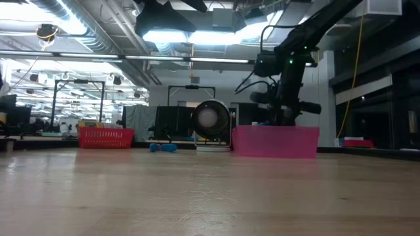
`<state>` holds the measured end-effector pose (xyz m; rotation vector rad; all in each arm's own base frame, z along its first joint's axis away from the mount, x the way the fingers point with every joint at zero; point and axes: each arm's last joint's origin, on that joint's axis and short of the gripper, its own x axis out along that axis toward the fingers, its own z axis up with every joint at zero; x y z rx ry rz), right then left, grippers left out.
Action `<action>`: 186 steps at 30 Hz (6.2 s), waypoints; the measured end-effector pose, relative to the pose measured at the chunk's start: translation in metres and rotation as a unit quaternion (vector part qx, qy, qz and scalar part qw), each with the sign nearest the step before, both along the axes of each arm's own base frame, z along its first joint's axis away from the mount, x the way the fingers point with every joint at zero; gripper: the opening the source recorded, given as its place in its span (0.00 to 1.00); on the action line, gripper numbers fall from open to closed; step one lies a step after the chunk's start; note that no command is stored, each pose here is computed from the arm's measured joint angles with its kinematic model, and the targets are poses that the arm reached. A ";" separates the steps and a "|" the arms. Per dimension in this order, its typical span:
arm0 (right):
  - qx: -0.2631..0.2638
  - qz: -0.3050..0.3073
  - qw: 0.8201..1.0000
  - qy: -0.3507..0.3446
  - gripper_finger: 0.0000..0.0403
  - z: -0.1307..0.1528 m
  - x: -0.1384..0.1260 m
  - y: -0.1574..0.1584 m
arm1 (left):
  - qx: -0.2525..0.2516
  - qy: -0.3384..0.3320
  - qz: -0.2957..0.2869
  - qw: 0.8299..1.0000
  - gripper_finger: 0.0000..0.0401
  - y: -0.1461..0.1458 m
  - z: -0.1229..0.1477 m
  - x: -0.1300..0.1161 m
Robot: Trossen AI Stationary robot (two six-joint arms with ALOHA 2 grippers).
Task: Pick & Place School Supplies
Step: Put the blue hole puncher into the pink bin, then return to Home Position
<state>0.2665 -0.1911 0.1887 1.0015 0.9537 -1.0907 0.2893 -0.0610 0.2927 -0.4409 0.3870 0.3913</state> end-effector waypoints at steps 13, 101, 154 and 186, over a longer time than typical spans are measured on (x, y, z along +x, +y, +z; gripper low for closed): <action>-0.106 0.041 0.989 -0.094 0.58 0.073 -0.006 0.041 | -0.056 0.023 0.181 0.982 0.50 0.026 -0.014 -0.009; -0.200 0.099 0.885 -0.409 0.48 0.169 -0.088 0.305 | -0.169 0.048 0.092 0.980 0.08 0.175 -0.014 0.158; -0.197 0.120 0.880 -0.414 0.48 0.170 -0.092 0.312 | -0.134 0.184 0.217 0.949 0.10 0.160 -0.076 0.197; -0.226 0.159 0.866 -0.417 0.48 0.172 -0.103 0.325 | 0.179 0.151 -0.176 0.956 0.20 0.087 0.025 0.137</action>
